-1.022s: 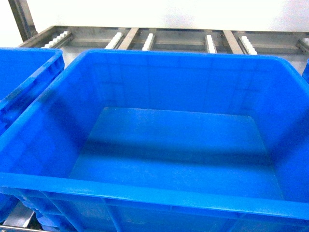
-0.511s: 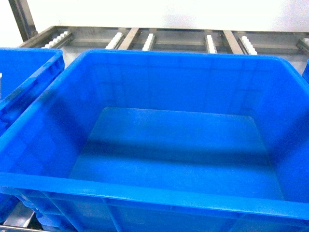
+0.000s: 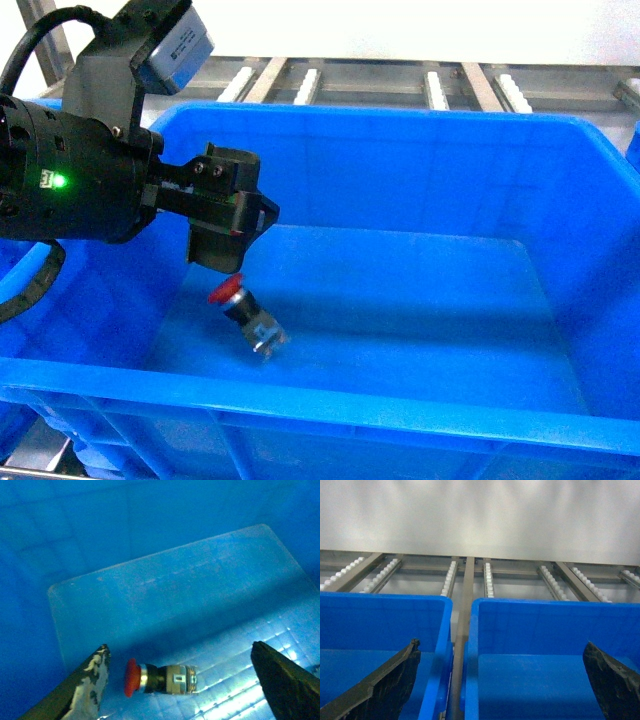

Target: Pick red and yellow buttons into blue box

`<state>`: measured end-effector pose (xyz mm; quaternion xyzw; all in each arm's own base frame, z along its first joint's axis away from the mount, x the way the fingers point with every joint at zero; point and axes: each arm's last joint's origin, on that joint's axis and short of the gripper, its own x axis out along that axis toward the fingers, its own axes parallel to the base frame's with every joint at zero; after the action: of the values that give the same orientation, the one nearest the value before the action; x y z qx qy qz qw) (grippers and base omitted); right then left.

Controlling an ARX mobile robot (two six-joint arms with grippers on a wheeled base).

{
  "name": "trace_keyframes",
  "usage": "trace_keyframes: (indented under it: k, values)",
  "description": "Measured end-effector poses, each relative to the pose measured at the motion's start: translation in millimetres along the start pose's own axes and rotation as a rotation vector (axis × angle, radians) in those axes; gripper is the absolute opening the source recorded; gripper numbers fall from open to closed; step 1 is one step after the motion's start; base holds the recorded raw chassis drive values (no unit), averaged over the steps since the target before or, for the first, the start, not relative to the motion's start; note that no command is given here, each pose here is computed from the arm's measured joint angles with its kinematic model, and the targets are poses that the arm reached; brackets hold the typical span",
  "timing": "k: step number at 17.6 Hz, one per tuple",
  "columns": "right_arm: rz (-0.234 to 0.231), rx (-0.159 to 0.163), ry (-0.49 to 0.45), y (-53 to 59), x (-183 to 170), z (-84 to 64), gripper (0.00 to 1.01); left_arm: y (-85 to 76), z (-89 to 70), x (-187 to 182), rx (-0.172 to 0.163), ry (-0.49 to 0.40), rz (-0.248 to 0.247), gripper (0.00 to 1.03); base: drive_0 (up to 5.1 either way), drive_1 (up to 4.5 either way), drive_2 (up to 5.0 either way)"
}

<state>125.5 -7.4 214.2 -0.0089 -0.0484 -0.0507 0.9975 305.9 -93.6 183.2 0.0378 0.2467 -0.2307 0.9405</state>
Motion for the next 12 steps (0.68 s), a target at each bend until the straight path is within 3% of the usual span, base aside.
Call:
trace_keyframes:
  k: [1,2,3,4,5,6,7,8,9,12]
  values:
    - [0.000,0.000,0.000,0.0,0.0,-0.1,0.98,3.9,3.5,-11.2,0.010,-0.106,0.135,1.00,0.0,0.00,0.0]
    - [0.000,0.000,0.000,0.0,0.0,-0.1,0.98,10.1,12.7,-44.9,-0.044,-0.354,0.336,0.98,0.0,0.00,0.0]
    - [0.000,0.000,0.000,0.0,0.0,0.0,0.98,19.6,3.1,-86.7,-0.140,-0.516,0.556,0.98,0.0,0.00,0.0]
    - [0.000,0.000,0.000,0.0,0.0,0.0,0.98,28.7,-28.5,-124.4,-0.200,-0.542,0.668,0.98,0.0,0.00,0.0]
    - [0.000,0.000,0.000,0.0,0.0,-0.1,0.98,21.1,-35.6,-161.5,-0.136,-0.691,0.700,0.98,0.0,0.00,0.0]
    - [0.000,0.000,0.000,0.0,0.0,0.0,0.98,20.1,-34.5,-163.7,-0.114,-0.698,0.701,0.98,0.0,0.00,0.0]
    - [0.000,0.000,0.000,0.0,0.0,0.0,0.98,21.5,-37.9,-160.0,-0.108,-0.637,0.674,0.96,0.0,0.00,0.0]
    - [0.106,0.004,0.099,7.5,-4.8,-7.5,0.76,18.5,-47.4,-167.7,-0.076,-0.527,0.508,0.73,0.0,0.00,0.0]
    - [0.109,0.004,0.095,7.6,-7.6,-12.0,0.61,14.3,-60.1,-166.9,-0.071,-0.509,0.470,0.58,0.0,0.00,0.0]
    - [0.106,0.004,0.094,7.3,-9.0,-14.5,0.54,13.4,-65.2,-166.6,-0.072,-0.501,0.469,0.51,0.0,0.00,0.0]
